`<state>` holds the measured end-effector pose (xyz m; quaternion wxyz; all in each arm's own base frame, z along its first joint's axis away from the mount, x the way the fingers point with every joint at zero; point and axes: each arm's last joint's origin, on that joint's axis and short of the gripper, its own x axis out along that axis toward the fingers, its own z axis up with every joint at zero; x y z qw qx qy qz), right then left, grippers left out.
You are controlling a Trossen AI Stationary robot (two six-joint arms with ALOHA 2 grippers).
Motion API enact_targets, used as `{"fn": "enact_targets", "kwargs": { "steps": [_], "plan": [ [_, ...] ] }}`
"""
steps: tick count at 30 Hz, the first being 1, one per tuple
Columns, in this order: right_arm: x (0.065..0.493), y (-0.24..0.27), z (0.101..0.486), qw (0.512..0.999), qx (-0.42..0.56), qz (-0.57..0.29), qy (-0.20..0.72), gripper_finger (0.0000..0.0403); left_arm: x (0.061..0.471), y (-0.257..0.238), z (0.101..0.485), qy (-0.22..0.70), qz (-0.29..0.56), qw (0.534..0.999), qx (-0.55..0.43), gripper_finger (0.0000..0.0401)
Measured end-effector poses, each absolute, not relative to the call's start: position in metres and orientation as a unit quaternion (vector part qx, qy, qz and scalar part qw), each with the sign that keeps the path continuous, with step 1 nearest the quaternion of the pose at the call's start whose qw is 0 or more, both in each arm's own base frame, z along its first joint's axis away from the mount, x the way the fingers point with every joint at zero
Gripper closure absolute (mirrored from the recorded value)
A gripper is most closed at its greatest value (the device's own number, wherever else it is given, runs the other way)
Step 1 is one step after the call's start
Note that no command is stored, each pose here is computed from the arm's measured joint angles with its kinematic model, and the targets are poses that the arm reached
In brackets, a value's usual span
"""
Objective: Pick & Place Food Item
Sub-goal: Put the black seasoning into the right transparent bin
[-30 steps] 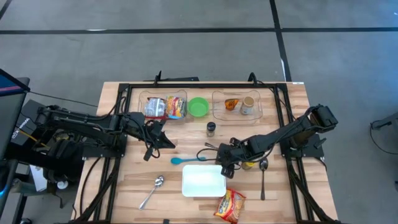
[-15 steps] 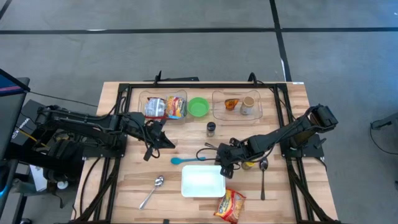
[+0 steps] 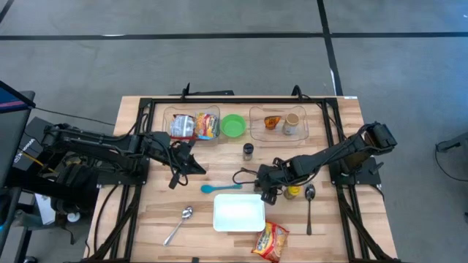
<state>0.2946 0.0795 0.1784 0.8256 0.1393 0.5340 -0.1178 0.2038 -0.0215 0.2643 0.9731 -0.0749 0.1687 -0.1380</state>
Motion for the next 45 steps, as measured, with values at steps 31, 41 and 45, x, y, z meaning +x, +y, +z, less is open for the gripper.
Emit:
{"fn": "enact_targets", "kwargs": {
  "steps": [31, 41, 45],
  "plan": [
    [0.2969, 0.0700, 0.1784, 0.837, -0.007, -0.031, 0.547, 0.0211, 0.2038, -0.0214, 0.2641, 0.168, -0.139, 0.974, -0.066, 0.0401],
    [0.2971, 0.0701, 0.1785, 0.837, -0.006, -0.030, 0.546, 0.0273, 0.2038, -0.0215, 0.2642, 0.168, -0.140, 0.974, -0.066, 0.0401],
    [0.2971, 0.0701, 0.1785, 0.837, -0.006, -0.031, 0.546, 0.0272, 0.2038, -0.0215, 0.2641, 0.168, -0.140, 0.974, -0.066, 0.0401]
  ]
}}
